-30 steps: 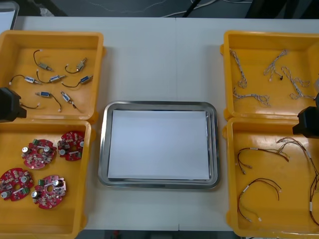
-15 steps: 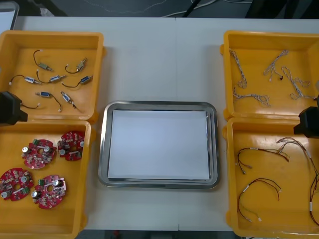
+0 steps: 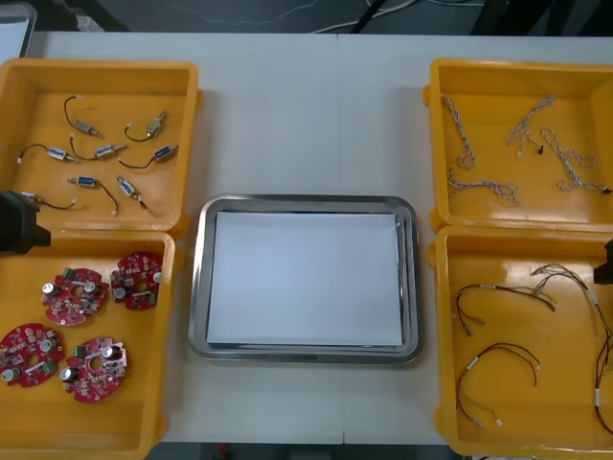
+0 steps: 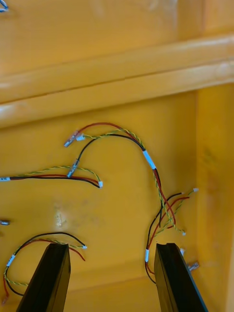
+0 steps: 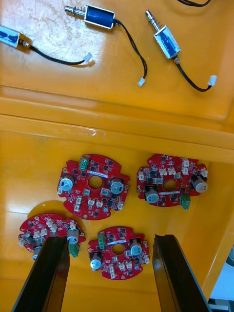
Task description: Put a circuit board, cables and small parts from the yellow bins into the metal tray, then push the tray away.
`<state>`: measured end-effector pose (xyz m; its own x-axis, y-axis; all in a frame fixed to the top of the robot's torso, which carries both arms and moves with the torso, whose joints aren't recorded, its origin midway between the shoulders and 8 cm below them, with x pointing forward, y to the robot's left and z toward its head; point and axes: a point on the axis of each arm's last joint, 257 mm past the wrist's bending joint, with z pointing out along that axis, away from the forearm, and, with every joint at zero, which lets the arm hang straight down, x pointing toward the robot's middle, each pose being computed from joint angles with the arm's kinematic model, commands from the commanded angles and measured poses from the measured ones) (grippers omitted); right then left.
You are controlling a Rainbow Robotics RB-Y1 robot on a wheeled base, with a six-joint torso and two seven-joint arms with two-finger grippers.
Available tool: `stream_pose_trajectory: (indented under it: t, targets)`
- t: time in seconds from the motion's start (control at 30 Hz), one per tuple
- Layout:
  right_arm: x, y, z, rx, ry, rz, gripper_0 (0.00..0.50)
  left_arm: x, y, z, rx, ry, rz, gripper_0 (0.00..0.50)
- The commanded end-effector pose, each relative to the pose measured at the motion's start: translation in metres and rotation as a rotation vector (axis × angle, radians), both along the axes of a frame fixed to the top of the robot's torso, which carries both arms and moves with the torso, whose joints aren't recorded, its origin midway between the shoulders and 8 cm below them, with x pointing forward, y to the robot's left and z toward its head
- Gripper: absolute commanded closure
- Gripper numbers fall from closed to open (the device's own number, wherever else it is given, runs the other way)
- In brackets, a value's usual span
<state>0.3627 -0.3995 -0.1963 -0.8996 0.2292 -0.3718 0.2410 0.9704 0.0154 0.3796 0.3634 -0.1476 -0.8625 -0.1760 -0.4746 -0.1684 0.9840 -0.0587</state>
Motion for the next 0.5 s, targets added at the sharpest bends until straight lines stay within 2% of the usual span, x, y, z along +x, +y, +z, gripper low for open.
stream_pose_trajectory:
  t: [0.03,0.27,0.37,0.5]
  targets:
    - [-0.011,-0.008,-0.002,0.052,-0.023,-0.088,0.000,-0.017,0.015,-0.007,0.063,-0.039,-0.049,0.000]
    - [-0.032,-0.012,-0.021,0.102,0.019,-0.240,0.000,-0.031,0.028,-0.025,0.060,-0.063,-0.027,0.000]
    - [-0.037,-0.013,-0.026,0.122,0.017,-0.294,0.000,-0.035,0.032,-0.033,0.062,-0.072,-0.014,0.000]
    - [-0.041,-0.016,-0.036,0.147,0.006,-0.352,0.000,-0.038,0.035,-0.042,0.058,-0.110,0.023,0.000]
